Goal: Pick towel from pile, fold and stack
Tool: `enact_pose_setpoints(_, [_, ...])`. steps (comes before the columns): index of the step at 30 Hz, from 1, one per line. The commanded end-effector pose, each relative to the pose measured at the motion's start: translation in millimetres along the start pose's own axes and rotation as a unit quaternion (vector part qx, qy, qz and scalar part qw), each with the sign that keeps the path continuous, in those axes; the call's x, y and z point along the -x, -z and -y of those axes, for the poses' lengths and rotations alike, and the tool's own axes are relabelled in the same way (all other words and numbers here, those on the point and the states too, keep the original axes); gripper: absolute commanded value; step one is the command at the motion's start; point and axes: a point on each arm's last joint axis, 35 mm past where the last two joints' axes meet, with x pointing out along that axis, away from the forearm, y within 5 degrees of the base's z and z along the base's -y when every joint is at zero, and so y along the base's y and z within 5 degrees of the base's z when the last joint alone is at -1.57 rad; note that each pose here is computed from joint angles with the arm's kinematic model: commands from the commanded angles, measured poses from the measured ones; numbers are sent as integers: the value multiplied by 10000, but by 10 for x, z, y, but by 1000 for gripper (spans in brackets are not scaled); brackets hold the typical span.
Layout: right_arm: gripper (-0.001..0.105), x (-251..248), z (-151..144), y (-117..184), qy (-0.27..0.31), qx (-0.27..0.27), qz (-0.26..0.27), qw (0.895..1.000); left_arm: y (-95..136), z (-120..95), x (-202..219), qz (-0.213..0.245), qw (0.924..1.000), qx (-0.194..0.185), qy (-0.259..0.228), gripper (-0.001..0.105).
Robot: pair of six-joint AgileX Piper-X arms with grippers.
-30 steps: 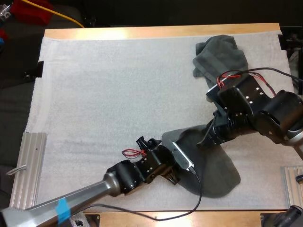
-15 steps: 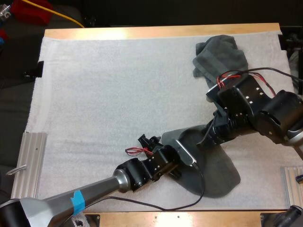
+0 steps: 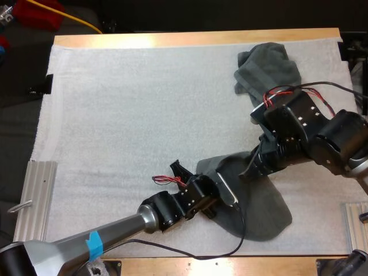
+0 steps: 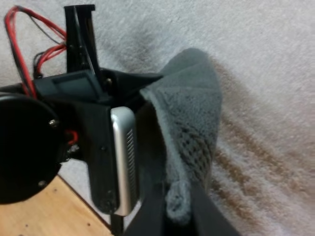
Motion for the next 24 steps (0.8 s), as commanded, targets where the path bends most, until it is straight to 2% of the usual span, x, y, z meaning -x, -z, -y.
enact_pose_setpoints(1, [2, 58, -4, -1, 168, 8, 50, 9998, -70, -29, 78, 120, 9999, -12, -38, 0])
enact_pose_setpoints(6, [2, 61, 31, 9, 662, 3, -84, 9978, -225, -177, 308, 278, 9996, -31, -85, 0])
enact_pose_setpoints(9, [2, 65, 51, 14, 947, 0, -162, 9954, -304, -372, 468, 348, 9991, 199, -142, 0])
enact_pose_setpoints(11, [2, 67, 62, 17, 1100, -1, -203, 9937, -351, -535, 589, 402, 9984, 399, -8, 0])
enact_pose_setpoints(14, [2, 68, 68, 11, 1169, -1, -189, 9930, -402, -734, 758, 509, 9973, 500, 161, 0])
enact_pose_setpoints(19, [2, 70, 79, -38, 1203, 9, 41, 9927, -531, -981, 1101, 643, 9974, 285, 155, 0])
enact_pose_setpoints(24, [2, 70, 76, -49, 1144, 14, 103, 9934, -689, -1067, 1380, 740, 9961, 185, 436, 0])
